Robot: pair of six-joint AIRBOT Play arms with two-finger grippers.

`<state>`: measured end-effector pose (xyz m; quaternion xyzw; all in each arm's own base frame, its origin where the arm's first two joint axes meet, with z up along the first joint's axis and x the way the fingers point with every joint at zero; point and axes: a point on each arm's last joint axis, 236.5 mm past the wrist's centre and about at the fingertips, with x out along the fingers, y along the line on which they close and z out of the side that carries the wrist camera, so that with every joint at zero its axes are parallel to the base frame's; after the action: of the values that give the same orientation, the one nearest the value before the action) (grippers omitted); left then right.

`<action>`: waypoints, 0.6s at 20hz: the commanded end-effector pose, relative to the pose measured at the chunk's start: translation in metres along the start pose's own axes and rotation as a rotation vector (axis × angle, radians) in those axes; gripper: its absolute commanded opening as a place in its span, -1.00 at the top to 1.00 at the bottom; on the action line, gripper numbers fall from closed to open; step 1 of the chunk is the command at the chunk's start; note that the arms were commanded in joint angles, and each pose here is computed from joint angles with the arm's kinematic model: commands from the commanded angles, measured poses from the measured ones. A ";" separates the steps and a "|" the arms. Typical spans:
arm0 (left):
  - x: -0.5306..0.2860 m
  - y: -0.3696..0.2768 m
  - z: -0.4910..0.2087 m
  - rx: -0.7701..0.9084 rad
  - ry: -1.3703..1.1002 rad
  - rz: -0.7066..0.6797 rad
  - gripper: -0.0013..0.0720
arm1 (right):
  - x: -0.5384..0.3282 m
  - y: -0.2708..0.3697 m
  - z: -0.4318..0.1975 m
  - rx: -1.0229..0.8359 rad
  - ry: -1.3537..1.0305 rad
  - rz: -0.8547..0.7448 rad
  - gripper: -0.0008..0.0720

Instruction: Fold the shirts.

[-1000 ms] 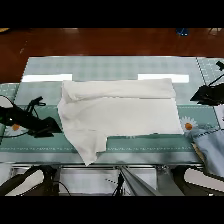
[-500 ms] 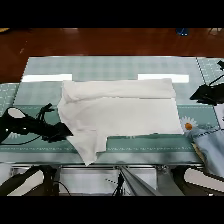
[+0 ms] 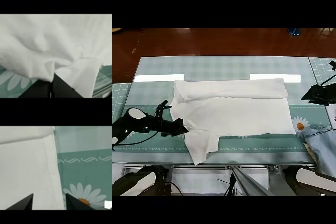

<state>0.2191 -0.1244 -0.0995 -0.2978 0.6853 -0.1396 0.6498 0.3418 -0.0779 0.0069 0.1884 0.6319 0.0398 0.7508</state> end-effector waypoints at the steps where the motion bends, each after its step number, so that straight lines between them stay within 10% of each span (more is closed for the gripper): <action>1: 0.002 -0.006 0.001 0.001 -0.007 -0.013 0.89 | 0.000 -0.005 -0.004 -0.003 0.017 -0.022 -0.38; 12: 0.002 -0.008 -0.007 0.003 0.027 -0.022 0.89 | 0.053 -0.027 -0.104 0.208 0.244 0.138 -0.53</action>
<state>0.2148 -0.1327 -0.0959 -0.3021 0.6898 -0.1510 0.6404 0.2635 -0.0751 -0.0516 0.2811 0.6966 0.0338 0.6593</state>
